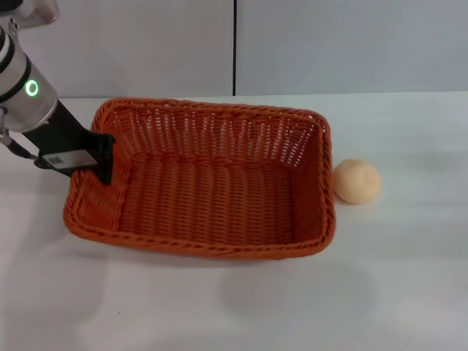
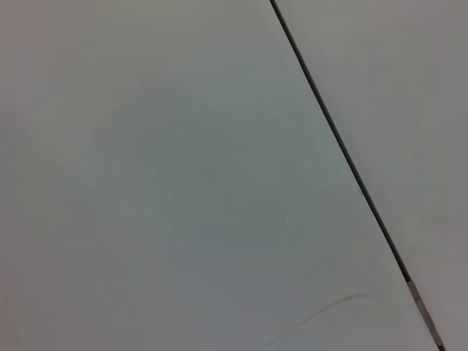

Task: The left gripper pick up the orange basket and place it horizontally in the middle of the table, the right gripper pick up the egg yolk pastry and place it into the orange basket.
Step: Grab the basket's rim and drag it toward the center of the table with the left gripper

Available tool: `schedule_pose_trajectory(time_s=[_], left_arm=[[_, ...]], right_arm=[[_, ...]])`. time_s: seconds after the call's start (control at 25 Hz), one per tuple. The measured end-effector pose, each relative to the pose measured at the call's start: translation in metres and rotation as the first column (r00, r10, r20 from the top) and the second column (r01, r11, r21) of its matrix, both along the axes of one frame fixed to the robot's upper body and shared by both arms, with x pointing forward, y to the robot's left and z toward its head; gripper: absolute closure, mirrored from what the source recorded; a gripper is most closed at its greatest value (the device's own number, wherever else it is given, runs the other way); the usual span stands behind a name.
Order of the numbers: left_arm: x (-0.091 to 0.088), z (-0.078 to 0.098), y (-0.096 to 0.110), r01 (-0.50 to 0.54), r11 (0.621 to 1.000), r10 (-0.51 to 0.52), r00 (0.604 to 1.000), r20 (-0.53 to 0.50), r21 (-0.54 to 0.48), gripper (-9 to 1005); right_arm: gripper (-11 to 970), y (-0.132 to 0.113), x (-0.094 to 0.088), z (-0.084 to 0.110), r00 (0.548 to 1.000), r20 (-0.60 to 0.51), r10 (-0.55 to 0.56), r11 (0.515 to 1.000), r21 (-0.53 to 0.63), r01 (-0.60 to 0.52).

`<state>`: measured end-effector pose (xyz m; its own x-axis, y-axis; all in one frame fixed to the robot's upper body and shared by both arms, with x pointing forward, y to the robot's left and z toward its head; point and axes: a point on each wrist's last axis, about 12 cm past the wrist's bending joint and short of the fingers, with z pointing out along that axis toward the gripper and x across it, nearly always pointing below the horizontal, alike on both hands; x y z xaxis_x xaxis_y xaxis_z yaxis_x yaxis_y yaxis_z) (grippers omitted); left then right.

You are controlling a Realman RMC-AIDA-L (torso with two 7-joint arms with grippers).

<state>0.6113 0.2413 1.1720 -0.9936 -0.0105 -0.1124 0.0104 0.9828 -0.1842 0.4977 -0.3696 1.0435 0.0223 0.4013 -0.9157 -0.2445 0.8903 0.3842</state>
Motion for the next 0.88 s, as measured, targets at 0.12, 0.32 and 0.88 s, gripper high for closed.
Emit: schedule_pose_trajectory(time_s=[0.12, 0.32, 0.88], left_arm=[[-0.001, -0.002, -0.002, 0.027, 1.000, -0.027, 0.999, -0.028, 0.001, 858], [-0.002, -0.003, 0.000, 0.020, 1.000, -0.020, 1.000, -0.023, -0.002, 826], [-0.001, 0.008, 0.004, 0.046, 0.999, -0.046, 0.999, 0.015, -0.002, 266]], right_arm=[[305, 0.000, 0.000, 0.000, 1.000, 0.000, -0.001, 1.000, -0.001, 0.001], [304, 0.001, 0.001, 0.001, 1.000, 0.003, 0.001, 1.000, -0.004, -0.001], [304, 0.003, 0.003, 0.002, 1.000, 0.007, 0.006, 1.000, -0.004, -0.006]])
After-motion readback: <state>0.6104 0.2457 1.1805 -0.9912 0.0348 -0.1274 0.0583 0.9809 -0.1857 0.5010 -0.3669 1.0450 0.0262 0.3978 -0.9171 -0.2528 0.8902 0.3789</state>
